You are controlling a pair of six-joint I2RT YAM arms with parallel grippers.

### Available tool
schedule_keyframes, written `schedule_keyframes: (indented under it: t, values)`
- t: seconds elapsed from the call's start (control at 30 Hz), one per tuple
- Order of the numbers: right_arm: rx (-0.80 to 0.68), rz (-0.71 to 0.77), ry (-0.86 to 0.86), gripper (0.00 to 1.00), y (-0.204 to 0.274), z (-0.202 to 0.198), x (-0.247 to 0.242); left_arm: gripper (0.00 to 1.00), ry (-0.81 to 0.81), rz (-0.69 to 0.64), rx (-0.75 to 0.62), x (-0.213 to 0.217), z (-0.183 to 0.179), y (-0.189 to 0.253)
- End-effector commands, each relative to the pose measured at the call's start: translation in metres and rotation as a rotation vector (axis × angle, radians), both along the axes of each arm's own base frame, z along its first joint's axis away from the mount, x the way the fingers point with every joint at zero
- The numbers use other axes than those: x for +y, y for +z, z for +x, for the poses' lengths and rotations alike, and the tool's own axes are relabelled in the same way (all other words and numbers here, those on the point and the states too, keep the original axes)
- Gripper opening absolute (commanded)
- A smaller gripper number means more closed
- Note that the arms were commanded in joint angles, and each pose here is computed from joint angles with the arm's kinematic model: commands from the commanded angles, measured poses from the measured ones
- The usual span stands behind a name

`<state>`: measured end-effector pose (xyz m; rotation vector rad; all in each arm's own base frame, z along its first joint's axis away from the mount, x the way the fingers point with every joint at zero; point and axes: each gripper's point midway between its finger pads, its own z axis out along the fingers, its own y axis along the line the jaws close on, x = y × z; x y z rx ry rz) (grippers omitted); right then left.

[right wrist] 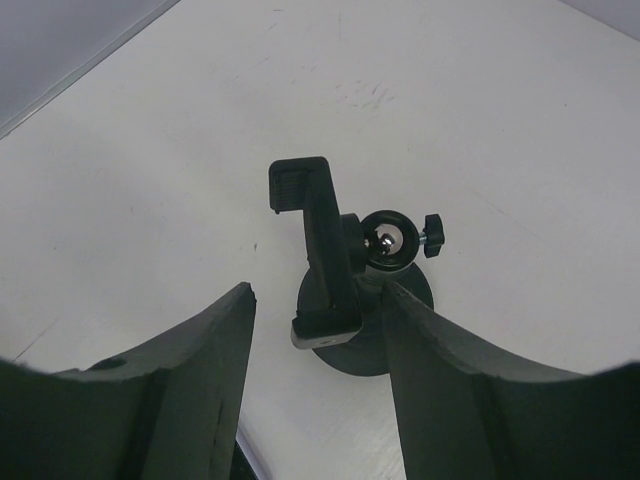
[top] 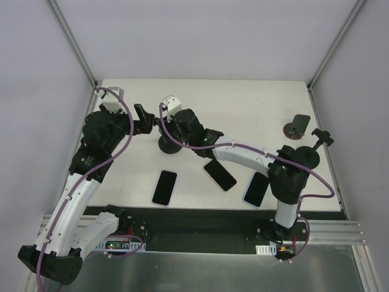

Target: Place the phone on the phone stand

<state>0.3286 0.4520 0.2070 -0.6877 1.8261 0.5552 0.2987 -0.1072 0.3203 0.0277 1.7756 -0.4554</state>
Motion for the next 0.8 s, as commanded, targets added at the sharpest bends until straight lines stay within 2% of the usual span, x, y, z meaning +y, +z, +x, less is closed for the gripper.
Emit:
schedule_keyframes:
  t: [0.0,0.2,0.27,0.3,0.47,0.57,0.67,0.7,0.77]
  values:
    - [-0.035,0.003,0.015,0.56,0.017,0.005,0.004,0.99,0.023,0.063,-0.041,0.008,0.001,0.011]
    - [0.008,0.013,0.044,0.52,0.008,0.004,0.003,0.99,0.007,0.047,-0.017,0.007,0.001,0.004]
    - [-0.005,0.003,0.078,0.47,0.007,0.002,0.006,0.98,0.0,0.03,0.001,0.006,0.004,0.001]
    - [-0.006,0.0,0.084,0.42,0.006,0.002,0.006,0.99,-0.003,0.018,0.005,0.006,0.004,0.001]
    - [0.013,-0.01,0.136,0.33,0.003,0.002,0.004,0.98,-0.012,0.007,0.034,0.006,0.01,-0.007]
    - [-0.013,-0.043,0.154,0.19,0.006,0.008,-0.006,0.98,-0.052,-0.029,0.045,0.001,0.008,-0.007]
    - [0.002,-0.048,0.279,0.13,0.01,0.004,-0.012,0.98,-0.078,-0.029,0.069,-0.003,0.013,-0.016]
    - [0.006,-0.041,0.319,0.03,0.014,0.004,-0.012,0.97,-0.08,-0.041,0.081,-0.003,0.015,-0.017]
    - [0.049,-0.048,0.451,0.01,0.011,-0.003,-0.02,0.92,-0.127,-0.081,0.114,-0.008,0.018,-0.021]
